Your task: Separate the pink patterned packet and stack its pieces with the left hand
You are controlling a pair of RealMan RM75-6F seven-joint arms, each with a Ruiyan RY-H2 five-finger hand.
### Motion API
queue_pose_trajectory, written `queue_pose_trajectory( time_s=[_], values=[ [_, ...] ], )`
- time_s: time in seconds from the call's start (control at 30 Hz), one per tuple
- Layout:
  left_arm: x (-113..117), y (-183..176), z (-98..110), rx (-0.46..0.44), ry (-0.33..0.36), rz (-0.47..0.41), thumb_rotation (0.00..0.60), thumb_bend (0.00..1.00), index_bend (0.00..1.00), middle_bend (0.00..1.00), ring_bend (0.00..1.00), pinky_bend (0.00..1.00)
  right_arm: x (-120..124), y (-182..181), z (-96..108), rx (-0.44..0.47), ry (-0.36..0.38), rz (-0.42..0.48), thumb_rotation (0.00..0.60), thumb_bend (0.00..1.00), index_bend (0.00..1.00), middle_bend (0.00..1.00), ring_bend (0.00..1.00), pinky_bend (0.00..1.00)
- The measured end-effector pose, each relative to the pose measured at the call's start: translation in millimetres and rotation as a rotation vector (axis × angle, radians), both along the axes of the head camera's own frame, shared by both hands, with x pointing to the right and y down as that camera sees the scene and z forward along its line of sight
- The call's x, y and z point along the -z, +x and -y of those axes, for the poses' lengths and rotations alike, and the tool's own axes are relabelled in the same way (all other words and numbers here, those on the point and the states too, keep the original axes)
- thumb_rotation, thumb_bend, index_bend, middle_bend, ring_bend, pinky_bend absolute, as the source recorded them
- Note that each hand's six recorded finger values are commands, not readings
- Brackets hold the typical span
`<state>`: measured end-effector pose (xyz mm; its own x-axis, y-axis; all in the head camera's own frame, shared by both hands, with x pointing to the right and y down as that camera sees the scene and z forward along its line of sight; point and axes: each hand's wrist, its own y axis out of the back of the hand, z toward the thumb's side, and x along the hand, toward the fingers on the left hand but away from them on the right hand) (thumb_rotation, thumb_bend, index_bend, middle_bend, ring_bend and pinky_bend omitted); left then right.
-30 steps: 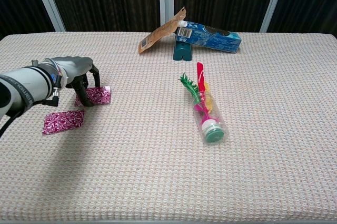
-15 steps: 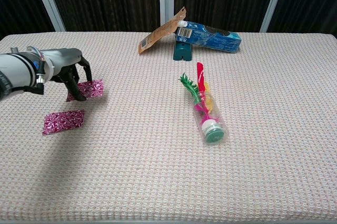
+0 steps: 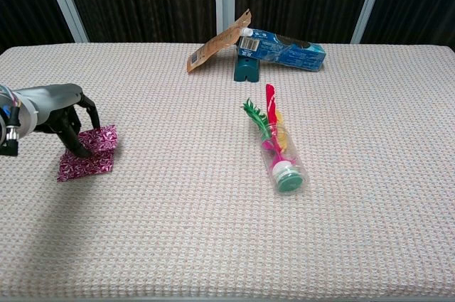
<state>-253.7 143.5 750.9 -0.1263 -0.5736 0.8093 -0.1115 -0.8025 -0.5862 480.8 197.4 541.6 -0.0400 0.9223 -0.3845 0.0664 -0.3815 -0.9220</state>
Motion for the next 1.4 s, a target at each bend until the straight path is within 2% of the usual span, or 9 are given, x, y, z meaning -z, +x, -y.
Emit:
queue_pose_trajectory(
  time_s=[0.37, 0.87, 1.4],
  values=[
    [-0.5, -0.1, -20.0, -0.04, -0.025, -0.004, 0.6, 0.27, 0.45, 0.88, 0.9, 0.94, -1.9, -1.9, 0.6, 0.004, -0.003, 0.003, 0.524, 0.2, 0.13, 0.09, 0.0, 0.0],
    [-4.9, 1.1, -24.0, -0.111, -0.049, -0.003, 0.6, 0.27, 0.42, 0.88, 0.9, 0.94, -1.2, -3.0, 0.0, 0.003, -0.003, -0.002, 0.519, 0.2, 0.13, 0.09, 0.0, 0.0],
    [-10.0, -10.2, -21.5, -0.098, -0.046, 0.015, 0.6, 0.27, 0.42, 0.88, 0.9, 0.94, -1.2, -4.2, 0.2, 0.003, -0.006, -0.005, 0.519, 0.2, 0.13, 0.09, 0.0, 0.0]
  ],
)
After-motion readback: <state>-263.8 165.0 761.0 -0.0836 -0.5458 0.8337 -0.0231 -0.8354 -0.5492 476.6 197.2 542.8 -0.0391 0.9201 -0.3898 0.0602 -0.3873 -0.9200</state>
